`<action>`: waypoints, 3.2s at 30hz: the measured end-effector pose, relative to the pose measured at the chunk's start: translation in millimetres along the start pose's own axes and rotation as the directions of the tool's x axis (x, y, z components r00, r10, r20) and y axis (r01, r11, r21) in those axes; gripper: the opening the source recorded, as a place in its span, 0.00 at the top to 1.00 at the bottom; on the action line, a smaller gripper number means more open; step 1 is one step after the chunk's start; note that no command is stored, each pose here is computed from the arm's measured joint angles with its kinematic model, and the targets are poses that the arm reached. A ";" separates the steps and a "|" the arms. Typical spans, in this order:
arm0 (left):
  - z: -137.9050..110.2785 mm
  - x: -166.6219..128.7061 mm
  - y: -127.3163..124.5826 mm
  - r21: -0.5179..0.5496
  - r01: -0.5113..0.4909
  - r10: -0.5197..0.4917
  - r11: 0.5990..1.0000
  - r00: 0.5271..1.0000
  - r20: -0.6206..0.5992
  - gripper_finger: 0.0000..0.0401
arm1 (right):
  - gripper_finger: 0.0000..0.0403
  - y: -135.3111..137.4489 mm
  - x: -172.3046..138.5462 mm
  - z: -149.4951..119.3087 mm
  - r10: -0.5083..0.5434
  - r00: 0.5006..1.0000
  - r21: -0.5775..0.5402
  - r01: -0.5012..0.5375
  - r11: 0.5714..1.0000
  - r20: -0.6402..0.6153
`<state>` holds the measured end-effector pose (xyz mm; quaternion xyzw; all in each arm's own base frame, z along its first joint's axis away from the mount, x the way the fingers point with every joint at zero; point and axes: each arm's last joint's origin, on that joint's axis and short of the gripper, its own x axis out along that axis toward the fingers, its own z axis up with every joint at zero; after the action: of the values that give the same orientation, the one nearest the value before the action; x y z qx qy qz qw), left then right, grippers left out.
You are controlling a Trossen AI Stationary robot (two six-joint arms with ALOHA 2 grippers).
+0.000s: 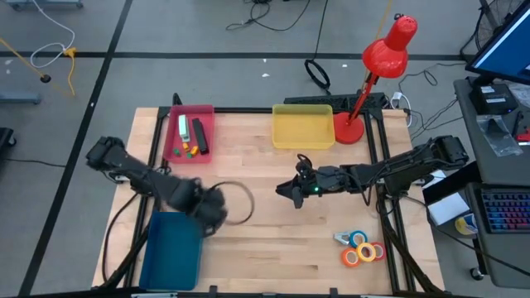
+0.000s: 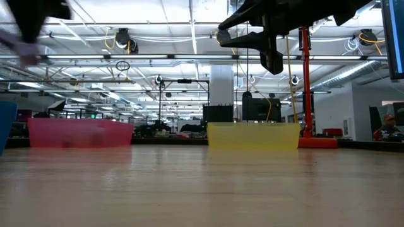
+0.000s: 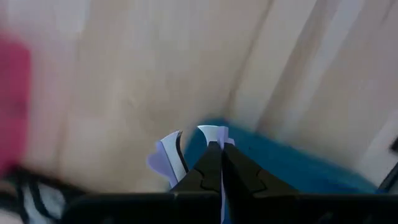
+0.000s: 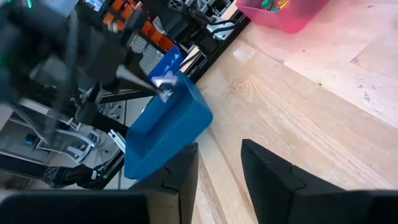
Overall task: Pick and place Stapler, Stapler remover, tape
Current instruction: Put the light violet staple remover into the blue bin, then put the blue staple remover into the blue bin
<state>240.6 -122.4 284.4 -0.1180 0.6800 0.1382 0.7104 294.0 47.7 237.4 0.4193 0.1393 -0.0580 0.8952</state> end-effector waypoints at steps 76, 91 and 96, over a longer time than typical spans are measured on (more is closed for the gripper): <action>-117.2 14.7 12.8 -0.302 0.434 -0.047 0.849 0.631 0.775 0.59 | 0.80 11.2 -102.9 -48.0 -0.026 0.623 -0.070 -0.046 0.997 -0.782; -53.6 -5.0 9.9 -0.136 0.333 -0.044 0.933 0.481 0.876 0.59 | 0.88 -3.9 -123.0 -68.1 -0.260 0.446 -0.221 0.138 0.965 -0.857; -26.6 -10.8 18.8 -0.061 0.275 -0.078 0.960 0.469 0.880 0.59 | 0.87 -5.5 -122.3 -67.7 -0.293 0.472 -0.240 0.171 0.956 -0.831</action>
<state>208.7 -114.7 294.3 -0.1703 0.1949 0.1699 0.9509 162.4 94.5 228.5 0.3134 0.6231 0.0455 0.7152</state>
